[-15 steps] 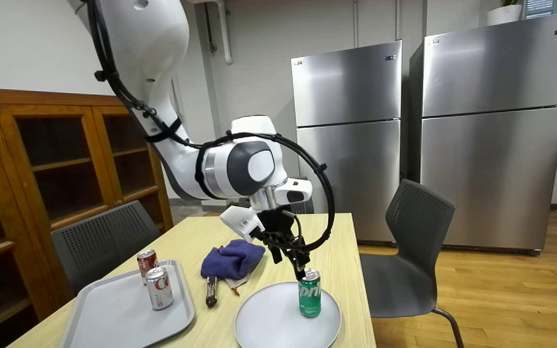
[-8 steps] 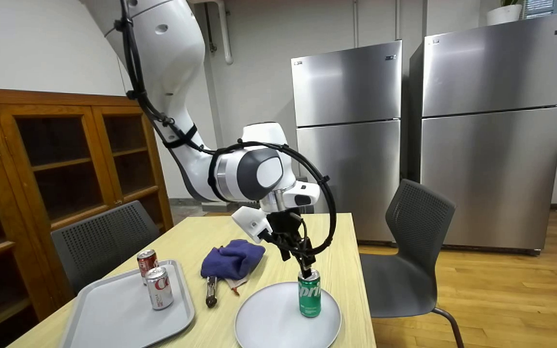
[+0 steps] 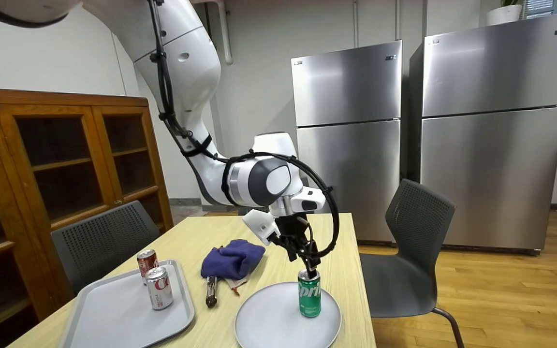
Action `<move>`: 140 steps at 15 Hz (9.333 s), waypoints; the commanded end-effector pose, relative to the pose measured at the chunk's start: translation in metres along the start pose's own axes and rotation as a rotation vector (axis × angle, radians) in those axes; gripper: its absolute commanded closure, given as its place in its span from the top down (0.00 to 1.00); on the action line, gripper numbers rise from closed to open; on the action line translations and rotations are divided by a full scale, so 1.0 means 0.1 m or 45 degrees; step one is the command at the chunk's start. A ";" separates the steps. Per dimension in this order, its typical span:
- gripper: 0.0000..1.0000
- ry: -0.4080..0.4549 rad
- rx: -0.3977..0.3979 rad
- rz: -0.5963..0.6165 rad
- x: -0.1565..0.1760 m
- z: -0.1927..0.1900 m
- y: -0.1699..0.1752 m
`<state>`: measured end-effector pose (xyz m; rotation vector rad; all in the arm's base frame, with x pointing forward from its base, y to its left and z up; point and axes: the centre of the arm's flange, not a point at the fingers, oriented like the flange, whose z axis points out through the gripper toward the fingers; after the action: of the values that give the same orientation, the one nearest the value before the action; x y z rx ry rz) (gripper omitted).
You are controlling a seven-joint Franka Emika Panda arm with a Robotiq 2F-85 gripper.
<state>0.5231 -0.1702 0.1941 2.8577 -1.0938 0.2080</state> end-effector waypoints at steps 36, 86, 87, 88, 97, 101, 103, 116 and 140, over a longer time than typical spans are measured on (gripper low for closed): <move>0.38 0.099 -0.110 -0.207 -0.73 -0.72 -0.96; 0.38 -0.121 0.159 -1.195 -4.02 -1.02 -3.23; 0.38 -0.128 0.155 -1.194 -4.04 -0.95 -3.25; 0.38 -0.140 0.158 -1.201 -4.06 -0.89 -3.25; 0.38 -0.104 0.248 -1.133 -4.09 -0.48 -3.32; 0.38 -0.092 0.256 -1.122 -4.10 -0.40 -3.34; 0.38 -0.092 0.248 -1.130 -4.10 -0.38 -3.35; 1.00 -0.049 0.288 -1.146 -3.93 -0.69 -3.29; 1.00 0.194 0.180 -0.875 -2.29 -1.02 -2.16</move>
<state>0.4880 0.1531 0.2554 3.0687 -0.0404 0.4492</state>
